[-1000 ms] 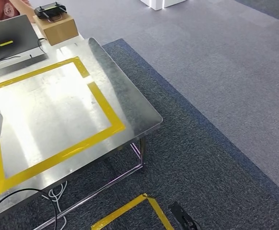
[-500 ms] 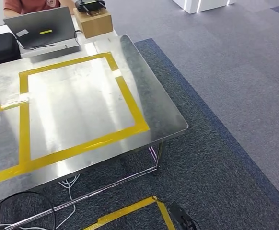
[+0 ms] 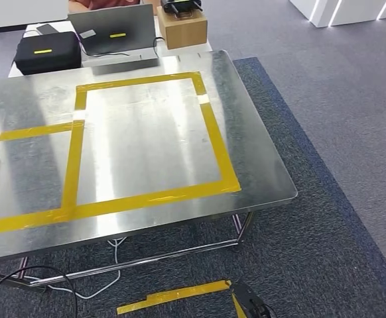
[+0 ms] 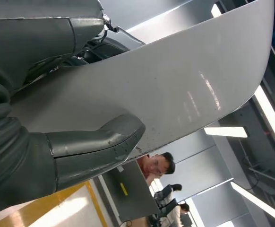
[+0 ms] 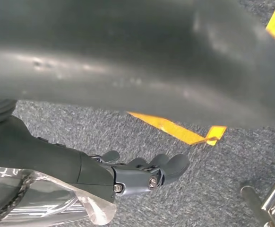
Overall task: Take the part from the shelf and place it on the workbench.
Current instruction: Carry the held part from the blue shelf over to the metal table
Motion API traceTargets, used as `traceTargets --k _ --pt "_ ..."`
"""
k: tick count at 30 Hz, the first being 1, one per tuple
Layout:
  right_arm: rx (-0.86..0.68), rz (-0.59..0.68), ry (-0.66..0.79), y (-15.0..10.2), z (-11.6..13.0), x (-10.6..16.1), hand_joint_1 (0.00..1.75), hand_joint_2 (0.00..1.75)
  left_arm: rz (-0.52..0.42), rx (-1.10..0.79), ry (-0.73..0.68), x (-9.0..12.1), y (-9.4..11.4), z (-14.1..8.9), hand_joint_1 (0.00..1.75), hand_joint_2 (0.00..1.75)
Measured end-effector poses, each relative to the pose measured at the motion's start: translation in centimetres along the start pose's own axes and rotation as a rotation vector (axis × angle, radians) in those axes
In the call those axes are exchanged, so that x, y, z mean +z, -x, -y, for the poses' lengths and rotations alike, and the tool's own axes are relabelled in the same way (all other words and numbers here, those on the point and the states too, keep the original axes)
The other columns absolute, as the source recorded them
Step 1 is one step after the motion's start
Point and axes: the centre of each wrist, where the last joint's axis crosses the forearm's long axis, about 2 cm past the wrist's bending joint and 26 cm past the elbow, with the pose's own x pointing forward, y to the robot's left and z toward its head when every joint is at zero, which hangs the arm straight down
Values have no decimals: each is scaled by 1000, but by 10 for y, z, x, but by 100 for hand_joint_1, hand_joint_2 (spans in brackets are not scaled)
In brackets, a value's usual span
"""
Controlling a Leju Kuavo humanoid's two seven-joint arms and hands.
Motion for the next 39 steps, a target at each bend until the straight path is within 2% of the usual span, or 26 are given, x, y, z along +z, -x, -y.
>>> traceTargets --k 39 --pt "0 19 -11 0 -1 0 0 0 -4 1 -5 0 0 1 175 175"
